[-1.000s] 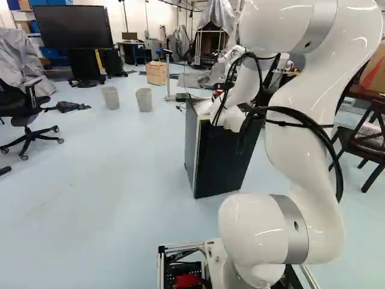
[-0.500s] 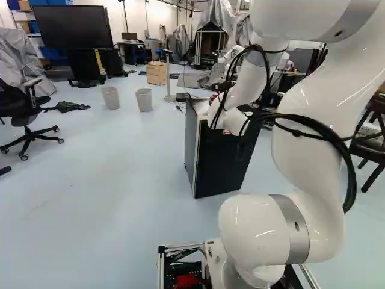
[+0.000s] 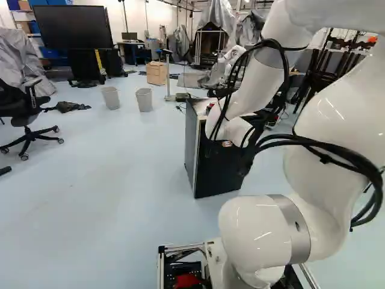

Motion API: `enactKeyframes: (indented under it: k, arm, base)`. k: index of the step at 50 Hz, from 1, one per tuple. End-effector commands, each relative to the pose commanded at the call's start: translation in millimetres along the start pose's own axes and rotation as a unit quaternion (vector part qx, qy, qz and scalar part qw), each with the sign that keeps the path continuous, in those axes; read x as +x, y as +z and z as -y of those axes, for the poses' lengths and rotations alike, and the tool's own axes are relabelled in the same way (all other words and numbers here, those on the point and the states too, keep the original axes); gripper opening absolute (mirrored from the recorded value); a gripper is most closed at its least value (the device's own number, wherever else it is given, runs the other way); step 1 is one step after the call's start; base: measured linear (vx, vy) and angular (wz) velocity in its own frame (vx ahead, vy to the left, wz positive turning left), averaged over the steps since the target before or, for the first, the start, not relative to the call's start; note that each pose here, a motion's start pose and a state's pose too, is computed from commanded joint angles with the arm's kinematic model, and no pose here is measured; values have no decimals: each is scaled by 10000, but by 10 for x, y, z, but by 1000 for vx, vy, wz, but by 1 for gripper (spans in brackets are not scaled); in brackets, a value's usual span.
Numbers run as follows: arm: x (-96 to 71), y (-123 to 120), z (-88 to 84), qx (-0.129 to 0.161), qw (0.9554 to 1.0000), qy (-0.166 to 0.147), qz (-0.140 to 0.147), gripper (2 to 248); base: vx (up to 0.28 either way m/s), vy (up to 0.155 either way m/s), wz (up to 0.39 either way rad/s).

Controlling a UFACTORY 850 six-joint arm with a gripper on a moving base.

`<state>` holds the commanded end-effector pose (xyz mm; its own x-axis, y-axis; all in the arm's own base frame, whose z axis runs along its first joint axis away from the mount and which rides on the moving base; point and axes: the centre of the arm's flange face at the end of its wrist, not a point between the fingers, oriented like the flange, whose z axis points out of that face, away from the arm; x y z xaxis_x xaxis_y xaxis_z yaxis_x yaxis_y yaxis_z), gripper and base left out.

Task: Grab a drink from the fridge

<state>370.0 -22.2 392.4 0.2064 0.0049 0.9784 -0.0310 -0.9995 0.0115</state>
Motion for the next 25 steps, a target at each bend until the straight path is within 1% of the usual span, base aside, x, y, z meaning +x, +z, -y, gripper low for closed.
enactKeyframes:
  k: [12, 25]
  arm:
    - [-128, -311, 78, 54, 9998, 7, 203, 95]
    - [-256, -571, 133, 100, 9992, 11, 376, 95]
  base:
    - [0, 0, 0]
    - [0, 0, 0]
